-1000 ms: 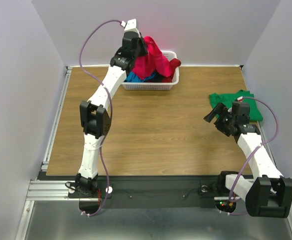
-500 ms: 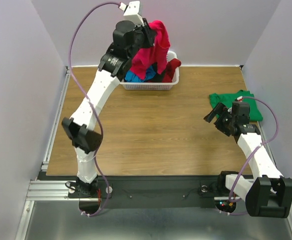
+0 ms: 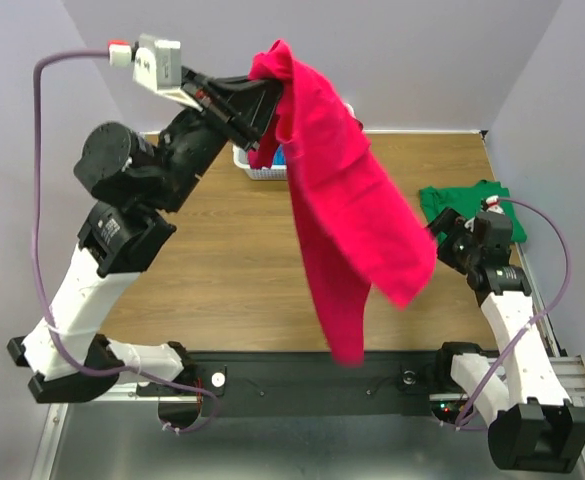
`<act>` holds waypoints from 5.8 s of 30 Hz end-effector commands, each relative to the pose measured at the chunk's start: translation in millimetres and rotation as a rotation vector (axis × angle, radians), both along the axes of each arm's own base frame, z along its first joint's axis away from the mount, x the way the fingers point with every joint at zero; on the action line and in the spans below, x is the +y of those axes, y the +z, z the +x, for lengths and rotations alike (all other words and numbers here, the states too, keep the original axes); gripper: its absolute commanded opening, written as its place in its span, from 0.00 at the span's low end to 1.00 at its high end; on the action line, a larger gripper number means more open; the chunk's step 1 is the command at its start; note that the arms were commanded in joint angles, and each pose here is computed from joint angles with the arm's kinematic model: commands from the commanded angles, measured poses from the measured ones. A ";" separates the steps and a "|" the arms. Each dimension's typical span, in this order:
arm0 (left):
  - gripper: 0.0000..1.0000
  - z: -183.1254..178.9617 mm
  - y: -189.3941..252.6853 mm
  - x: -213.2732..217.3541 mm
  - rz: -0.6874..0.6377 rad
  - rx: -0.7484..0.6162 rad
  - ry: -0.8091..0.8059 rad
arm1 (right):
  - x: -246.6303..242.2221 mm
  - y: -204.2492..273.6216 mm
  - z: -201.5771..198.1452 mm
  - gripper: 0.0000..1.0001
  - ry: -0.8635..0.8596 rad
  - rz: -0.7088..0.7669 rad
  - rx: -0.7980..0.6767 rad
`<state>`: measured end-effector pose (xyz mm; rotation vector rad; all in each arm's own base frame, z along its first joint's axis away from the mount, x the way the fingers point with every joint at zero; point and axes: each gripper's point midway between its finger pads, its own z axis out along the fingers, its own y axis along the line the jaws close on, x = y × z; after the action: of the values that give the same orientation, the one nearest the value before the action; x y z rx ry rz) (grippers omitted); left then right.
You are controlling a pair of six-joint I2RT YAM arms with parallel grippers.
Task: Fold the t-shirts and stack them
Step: Move the tshirt to the center of the board, then flatten the tshirt out
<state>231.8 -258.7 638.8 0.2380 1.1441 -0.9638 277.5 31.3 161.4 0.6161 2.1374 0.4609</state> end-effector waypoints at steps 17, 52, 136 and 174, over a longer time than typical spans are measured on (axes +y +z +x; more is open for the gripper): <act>0.98 103.1 -435.6 116.2 0.300 1.004 0.738 | 19.8 -3.6 -26.8 1.00 0.153 -0.001 0.042; 0.98 -15.2 -513.1 143.2 0.103 1.205 0.562 | 102.7 -153.9 57.3 0.56 -0.073 -0.374 0.372; 0.97 -63.9 -584.5 124.9 0.200 1.606 0.628 | 21.0 -157.5 235.9 0.21 -0.223 -0.346 0.288; 0.00 -70.0 -603.7 106.9 0.256 1.660 0.560 | -28.4 -74.7 267.7 0.02 -0.201 -0.264 0.145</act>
<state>151.8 -153.9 18.0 -0.8570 2.6808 -0.3609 541.7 9.3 42.0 0.7487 2.2770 0.0282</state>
